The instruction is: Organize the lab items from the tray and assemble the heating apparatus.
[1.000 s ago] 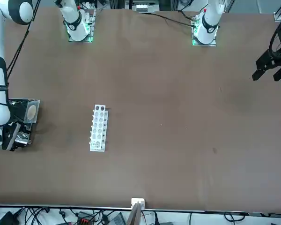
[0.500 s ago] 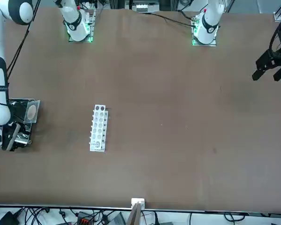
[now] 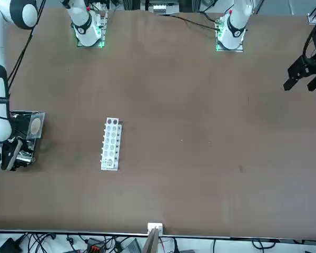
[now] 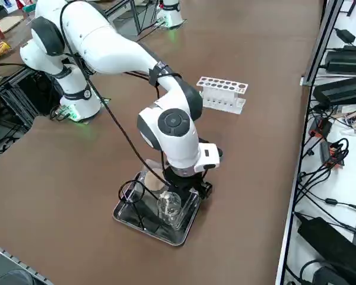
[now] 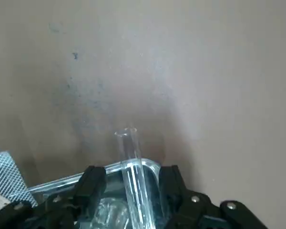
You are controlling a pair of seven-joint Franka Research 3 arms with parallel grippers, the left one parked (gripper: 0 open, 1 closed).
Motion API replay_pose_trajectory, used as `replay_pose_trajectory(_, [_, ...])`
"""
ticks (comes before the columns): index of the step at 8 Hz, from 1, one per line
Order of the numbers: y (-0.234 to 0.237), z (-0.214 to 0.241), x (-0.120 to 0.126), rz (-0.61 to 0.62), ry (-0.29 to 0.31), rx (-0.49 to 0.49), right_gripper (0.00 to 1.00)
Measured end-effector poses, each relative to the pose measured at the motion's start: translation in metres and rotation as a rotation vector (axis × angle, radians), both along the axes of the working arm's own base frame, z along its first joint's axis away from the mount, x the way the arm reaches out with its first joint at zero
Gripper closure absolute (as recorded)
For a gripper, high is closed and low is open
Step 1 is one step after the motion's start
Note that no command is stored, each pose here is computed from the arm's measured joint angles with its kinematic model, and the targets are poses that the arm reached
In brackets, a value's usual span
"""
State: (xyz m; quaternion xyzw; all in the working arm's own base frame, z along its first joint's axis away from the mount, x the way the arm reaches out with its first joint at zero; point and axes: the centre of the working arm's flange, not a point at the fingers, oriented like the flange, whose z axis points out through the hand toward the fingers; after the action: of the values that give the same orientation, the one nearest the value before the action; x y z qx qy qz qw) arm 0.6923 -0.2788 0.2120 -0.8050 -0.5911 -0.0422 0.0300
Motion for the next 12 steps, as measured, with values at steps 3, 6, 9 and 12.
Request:
replay_pose_trajectory(3, [-0.0003, 0.0005, 0.0009, 0.003, -0.003, -0.002, 0.36])
replay_pose_trajectory(6, [-0.0004, 0.0014, 0.0018, 0.004, -0.006, -0.003, 0.42])
replay_pose_trajectory(9, [-0.0004, 0.0026, 0.0027, 0.006, -0.01, -0.004, 0.5])
replay_pose_trajectory(12, [0.0001, 0.0028, 0.0026, 0.009, -0.005, -0.001, 0.53])
